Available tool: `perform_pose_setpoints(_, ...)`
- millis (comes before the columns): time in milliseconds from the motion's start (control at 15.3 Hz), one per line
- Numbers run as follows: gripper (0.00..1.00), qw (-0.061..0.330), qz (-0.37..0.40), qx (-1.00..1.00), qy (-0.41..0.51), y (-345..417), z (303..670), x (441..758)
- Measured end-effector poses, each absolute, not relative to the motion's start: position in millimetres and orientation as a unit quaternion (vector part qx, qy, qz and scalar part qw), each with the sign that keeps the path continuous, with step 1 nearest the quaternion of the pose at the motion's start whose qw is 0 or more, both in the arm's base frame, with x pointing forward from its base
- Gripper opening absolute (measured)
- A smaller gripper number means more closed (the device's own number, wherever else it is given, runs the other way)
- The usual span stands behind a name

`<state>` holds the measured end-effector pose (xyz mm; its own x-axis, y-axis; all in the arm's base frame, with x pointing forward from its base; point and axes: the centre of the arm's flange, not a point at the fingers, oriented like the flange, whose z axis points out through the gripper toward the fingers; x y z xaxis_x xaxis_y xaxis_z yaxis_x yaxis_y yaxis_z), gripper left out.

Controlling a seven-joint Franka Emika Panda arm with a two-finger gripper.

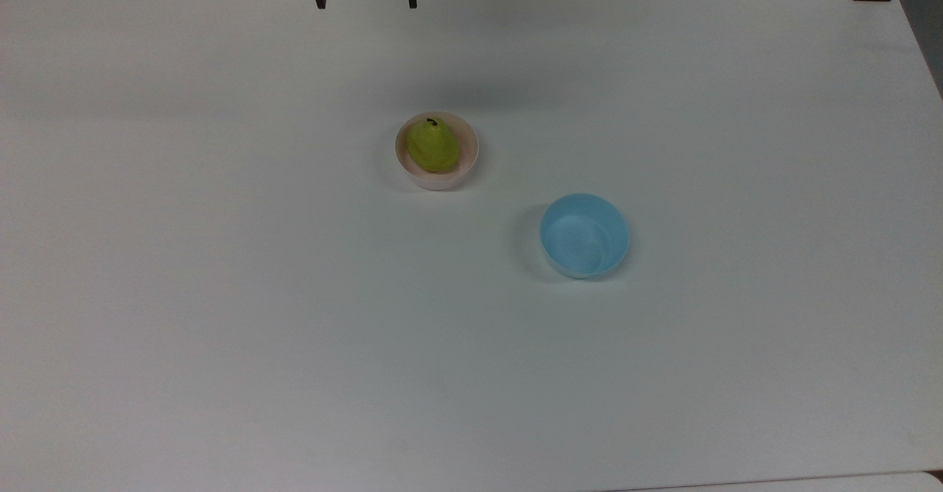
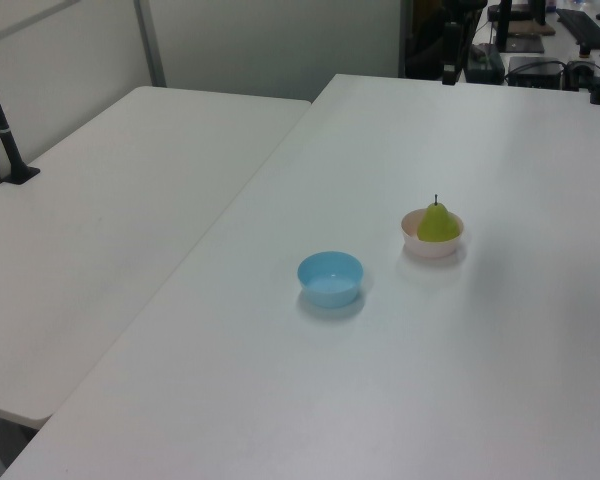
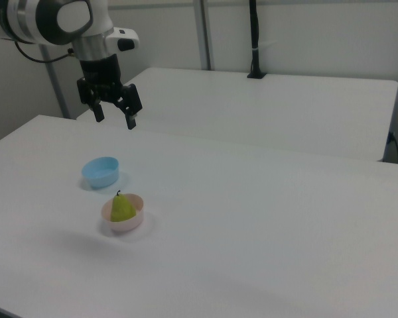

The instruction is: Place the pear in the bowl

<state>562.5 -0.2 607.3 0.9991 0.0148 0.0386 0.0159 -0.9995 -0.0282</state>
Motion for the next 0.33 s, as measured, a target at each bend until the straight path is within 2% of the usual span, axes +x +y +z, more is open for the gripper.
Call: perform_pose_setpoints(326,1.0,0.015,-0.03,-0.999,-0.006,-4.0,607.3,566.1)
